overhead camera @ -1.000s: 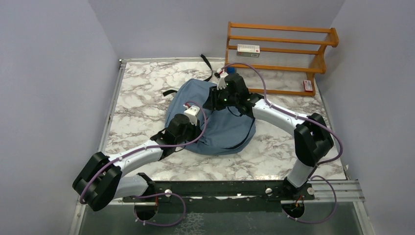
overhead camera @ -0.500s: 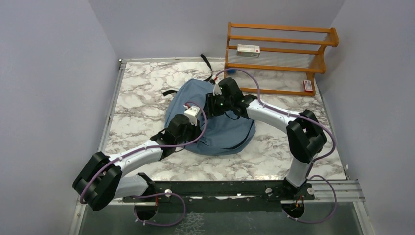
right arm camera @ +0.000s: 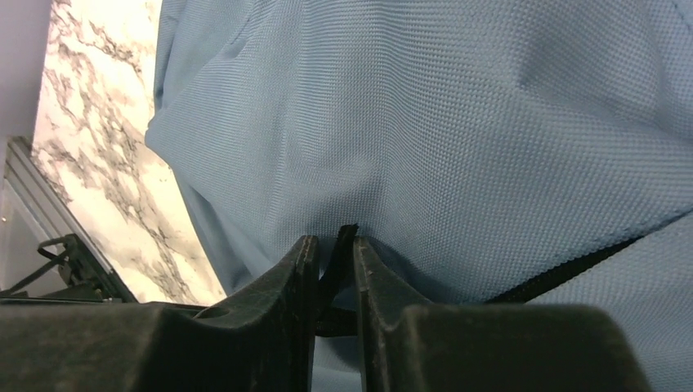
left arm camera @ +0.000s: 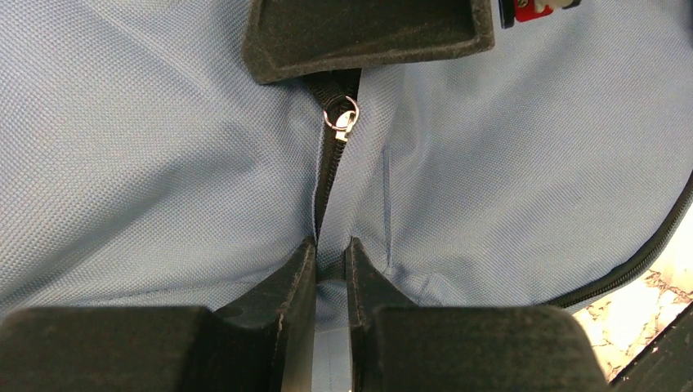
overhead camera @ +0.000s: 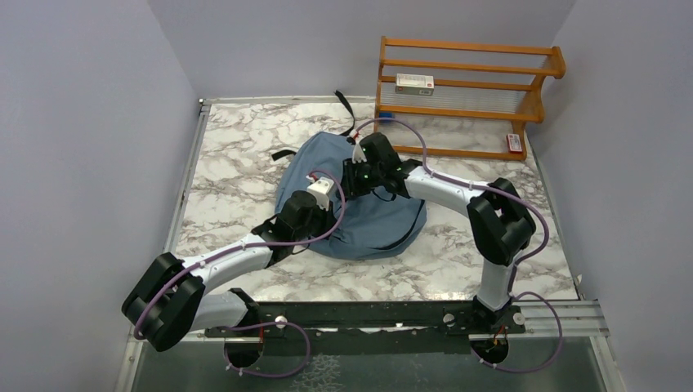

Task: Pack the student bag
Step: Zip the student bag at the center of the board.

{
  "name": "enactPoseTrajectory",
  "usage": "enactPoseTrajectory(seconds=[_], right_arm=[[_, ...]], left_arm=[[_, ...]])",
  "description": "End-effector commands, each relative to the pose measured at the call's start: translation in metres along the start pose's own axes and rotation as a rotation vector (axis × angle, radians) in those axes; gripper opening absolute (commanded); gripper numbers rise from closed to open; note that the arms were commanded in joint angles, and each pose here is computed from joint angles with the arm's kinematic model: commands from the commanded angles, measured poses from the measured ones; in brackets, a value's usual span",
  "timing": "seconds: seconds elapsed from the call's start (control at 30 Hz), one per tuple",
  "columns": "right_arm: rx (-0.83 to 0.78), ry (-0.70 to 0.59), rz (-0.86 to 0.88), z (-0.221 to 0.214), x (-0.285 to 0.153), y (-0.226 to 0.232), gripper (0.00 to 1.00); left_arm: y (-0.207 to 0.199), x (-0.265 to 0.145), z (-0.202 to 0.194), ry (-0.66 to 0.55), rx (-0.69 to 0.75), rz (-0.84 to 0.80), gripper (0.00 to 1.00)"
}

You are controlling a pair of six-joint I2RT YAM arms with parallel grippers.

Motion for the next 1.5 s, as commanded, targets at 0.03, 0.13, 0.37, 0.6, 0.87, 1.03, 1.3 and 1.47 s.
enactPoseTrajectory(seconds=[0.03,0.13,0.37,0.6,0.87,1.03,1.3,1.47], right_arm=[[-0.013,-0.036,0.012,0.003,0.0,0.004,0.13],[-0.025,-0.126,0.02,0.011,-0.009,0.007,0.01],[-0.032,-0.294,0.07,0.025,-0.027,0.016,0.01],[-0.041,-0.452,0.035,0.044,-0.044,0.018,0.0],[-0.061,-0.51,-0.043,0.055,-0.05,0.012,0.0],[-0.086,-0.572,-0.108,0.067,-0.049,0.002,0.0],[-0.099,-0.646,-0.171,0.096,-0.049,-0.019,0.0],[-0.115,-0.679,-0.212,0.108,-0.05,-0.033,0.0]], left_arm=[[-0.003,-0.002,-0.015,0.053,0.0,-0.019,0.0],[-0.003,-0.002,-0.015,0.053,-0.001,-0.019,0.0],[-0.003,-0.002,-0.016,0.055,-0.001,-0.019,0.0],[-0.002,-0.003,-0.014,0.05,-0.001,-0.01,0.0],[-0.003,-0.003,-0.014,0.054,-0.001,-0.011,0.0],[0.0,-0.003,-0.017,0.067,-0.008,0.01,0.0],[0.0,-0.006,-0.019,0.063,-0.016,0.016,0.0],[0.001,-0.008,-0.02,0.062,-0.027,0.024,0.0]])
Point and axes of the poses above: each gripper's point midway between its finger pads, its own x axis out along the fingers, its own y axis along the line the jaws close on, z = x × y, the point moved 6 cm from there along -x, back along the fingers, and after that the axes turned 9 degrees about x, right-handed, at the moved point
